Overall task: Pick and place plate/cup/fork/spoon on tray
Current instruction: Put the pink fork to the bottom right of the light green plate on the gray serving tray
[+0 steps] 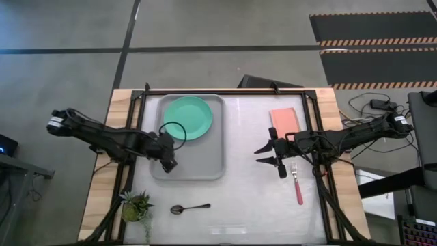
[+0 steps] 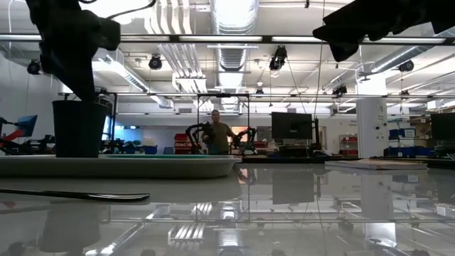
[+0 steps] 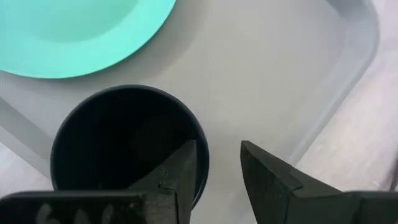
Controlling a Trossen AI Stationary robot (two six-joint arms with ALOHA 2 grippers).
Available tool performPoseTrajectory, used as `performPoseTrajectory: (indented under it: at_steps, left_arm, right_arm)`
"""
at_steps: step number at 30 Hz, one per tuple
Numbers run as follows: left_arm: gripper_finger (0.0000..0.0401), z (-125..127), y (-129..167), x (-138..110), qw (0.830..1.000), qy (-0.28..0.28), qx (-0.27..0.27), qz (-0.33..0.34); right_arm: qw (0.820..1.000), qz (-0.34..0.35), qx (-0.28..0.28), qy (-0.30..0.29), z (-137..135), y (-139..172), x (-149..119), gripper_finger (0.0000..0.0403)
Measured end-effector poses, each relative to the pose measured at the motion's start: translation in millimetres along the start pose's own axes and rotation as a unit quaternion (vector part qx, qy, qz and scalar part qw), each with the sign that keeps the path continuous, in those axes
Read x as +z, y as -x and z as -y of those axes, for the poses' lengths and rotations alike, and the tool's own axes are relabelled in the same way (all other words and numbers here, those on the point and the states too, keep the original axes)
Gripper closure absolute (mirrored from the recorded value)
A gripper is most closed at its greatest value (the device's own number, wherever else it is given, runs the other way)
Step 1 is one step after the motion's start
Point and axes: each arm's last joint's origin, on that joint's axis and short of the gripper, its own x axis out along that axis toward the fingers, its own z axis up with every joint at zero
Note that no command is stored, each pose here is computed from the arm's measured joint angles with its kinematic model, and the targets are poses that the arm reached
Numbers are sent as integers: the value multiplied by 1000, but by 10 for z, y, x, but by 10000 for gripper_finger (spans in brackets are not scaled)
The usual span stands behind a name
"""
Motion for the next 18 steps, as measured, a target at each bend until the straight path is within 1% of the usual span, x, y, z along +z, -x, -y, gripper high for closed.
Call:
performPoseTrajectory:
  at_steps: [6, 11, 15, 18]
  left_arm:
    - [293, -29, 104, 12, 1000, 4, -19, 15]
    - [293, -15, 195, 53, 999, 5, -35, 28]
    - [293, 26, 264, 115, 998, -16, -44, 50]
    - [293, 90, 303, 186, 992, -45, -69, 92]
  right_arm:
    - [1000, 1, 0, -11, 0, 0, 2, 275]
    - [999, 4, -1, -35, 0, 0, 8, 275]
    - [998, 5, -9, -66, 5, 0, 8, 275]
    - [996, 6, -14, -86, 8, 0, 8, 275]
